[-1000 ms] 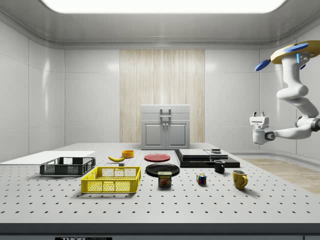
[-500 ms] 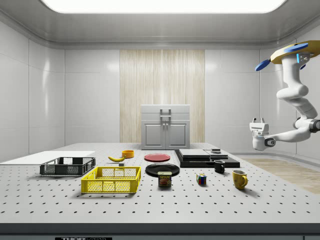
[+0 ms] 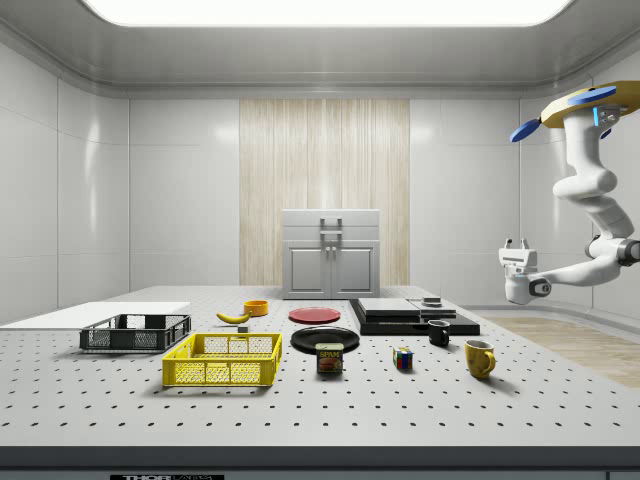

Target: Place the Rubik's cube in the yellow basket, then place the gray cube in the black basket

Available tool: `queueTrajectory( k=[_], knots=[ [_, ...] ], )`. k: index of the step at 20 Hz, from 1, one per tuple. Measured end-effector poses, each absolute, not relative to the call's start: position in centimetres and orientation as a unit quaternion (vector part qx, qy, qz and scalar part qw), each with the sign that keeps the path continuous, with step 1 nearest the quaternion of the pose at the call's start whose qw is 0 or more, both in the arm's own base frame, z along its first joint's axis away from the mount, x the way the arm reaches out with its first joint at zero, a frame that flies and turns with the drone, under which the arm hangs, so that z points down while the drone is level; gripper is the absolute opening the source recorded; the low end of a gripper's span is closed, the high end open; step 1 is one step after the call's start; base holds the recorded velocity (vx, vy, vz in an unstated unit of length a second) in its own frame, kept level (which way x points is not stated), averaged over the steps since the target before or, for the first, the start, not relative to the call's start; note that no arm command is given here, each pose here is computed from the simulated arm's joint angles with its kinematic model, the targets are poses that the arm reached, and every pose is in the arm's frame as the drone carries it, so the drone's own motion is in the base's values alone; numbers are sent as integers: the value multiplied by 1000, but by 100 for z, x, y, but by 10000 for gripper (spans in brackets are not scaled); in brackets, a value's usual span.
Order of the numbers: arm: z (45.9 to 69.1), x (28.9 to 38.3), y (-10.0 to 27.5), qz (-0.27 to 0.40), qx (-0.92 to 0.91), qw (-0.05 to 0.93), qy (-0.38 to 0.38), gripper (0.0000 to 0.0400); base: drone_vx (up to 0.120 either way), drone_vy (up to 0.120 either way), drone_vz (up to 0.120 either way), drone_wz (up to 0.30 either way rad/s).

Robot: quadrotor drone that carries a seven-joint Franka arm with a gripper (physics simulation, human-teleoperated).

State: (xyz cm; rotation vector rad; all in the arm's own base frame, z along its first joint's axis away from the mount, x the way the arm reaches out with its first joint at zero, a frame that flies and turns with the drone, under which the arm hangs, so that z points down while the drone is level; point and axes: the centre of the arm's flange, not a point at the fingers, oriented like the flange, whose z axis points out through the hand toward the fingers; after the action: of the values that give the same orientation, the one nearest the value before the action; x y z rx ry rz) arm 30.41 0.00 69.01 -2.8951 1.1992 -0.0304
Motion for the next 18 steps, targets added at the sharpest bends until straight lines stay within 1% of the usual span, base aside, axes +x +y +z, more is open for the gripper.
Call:
queueTrajectory(
  k=[18],
  knots=[
    [6913,3029,4,-17,-924,5,383,400,0,0,0,0]
  ],
)
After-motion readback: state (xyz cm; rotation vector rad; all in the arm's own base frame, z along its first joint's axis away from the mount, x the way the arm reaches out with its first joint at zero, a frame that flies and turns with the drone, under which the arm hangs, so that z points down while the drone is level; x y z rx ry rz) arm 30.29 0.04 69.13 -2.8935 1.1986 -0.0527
